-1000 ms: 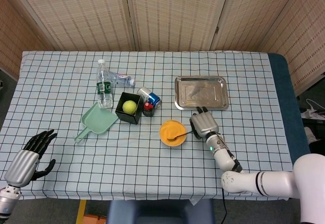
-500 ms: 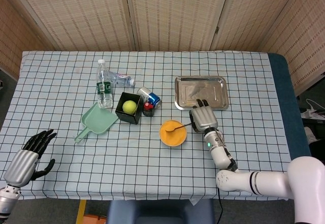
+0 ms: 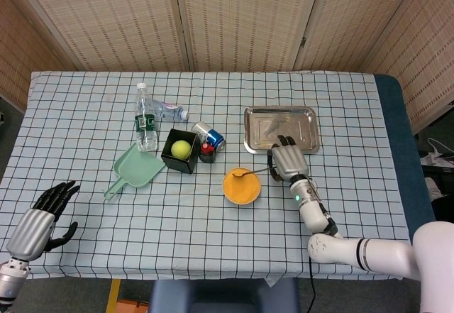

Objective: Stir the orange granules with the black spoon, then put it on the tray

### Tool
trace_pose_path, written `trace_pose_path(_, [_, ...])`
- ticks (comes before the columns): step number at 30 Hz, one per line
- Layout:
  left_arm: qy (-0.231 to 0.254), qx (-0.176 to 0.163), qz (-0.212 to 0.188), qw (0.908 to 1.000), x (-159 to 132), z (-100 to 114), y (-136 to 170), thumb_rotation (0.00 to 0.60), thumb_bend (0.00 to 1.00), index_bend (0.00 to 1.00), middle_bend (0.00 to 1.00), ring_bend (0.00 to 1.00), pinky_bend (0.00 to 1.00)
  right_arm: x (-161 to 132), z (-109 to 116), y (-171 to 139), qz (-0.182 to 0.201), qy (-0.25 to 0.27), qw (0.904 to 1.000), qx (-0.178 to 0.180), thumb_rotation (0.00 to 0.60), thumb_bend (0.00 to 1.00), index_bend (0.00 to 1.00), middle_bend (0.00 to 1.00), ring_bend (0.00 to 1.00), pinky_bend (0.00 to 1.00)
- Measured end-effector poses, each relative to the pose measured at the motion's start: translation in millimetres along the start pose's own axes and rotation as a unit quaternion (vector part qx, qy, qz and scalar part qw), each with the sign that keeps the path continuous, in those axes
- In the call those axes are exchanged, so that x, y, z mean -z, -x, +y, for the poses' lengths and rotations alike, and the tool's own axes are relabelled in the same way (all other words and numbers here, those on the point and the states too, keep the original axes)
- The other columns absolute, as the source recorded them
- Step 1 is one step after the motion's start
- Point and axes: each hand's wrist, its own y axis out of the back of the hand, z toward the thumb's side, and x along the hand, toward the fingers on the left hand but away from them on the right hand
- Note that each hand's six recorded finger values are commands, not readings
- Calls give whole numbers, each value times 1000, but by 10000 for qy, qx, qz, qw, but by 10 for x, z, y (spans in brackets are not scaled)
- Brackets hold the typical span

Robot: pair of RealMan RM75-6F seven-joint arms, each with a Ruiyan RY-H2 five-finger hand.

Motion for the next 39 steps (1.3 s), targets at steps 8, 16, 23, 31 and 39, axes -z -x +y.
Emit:
trace_pose_path(8, [9,2,13,10000,16,5,-11,600,444,0,0,0,105,-68,-139,102,38,-251,9995,-163,600,492,1000,326,36,79])
trace_pose_path(16, [13,-15,5,10000,7,4,-10,600,444,0,0,0,105,-108,-231,29,154,-578,9972,-443,600,493,1000,326,43,79])
trace_pose_path(23, [11,-19,-42,10000,-12,4,2,600,443,0,0,0,105,-110,-228,-100,247,-722,9951,-631,600,495,1000,326,43,79])
trace_pose_path(31, [11,-23,-70,10000,-26,6,14,600,442,0,0,0,105,-112,-28,-182,312,-511,9979,-228,600,495,1000,326,43,79])
trace_pose_path(39, [9,-13,-64,10000,-22,3,10,600,443,0,0,0,105,-12,54,-132,134,-574,9982,92,600,495,1000,326,43,79])
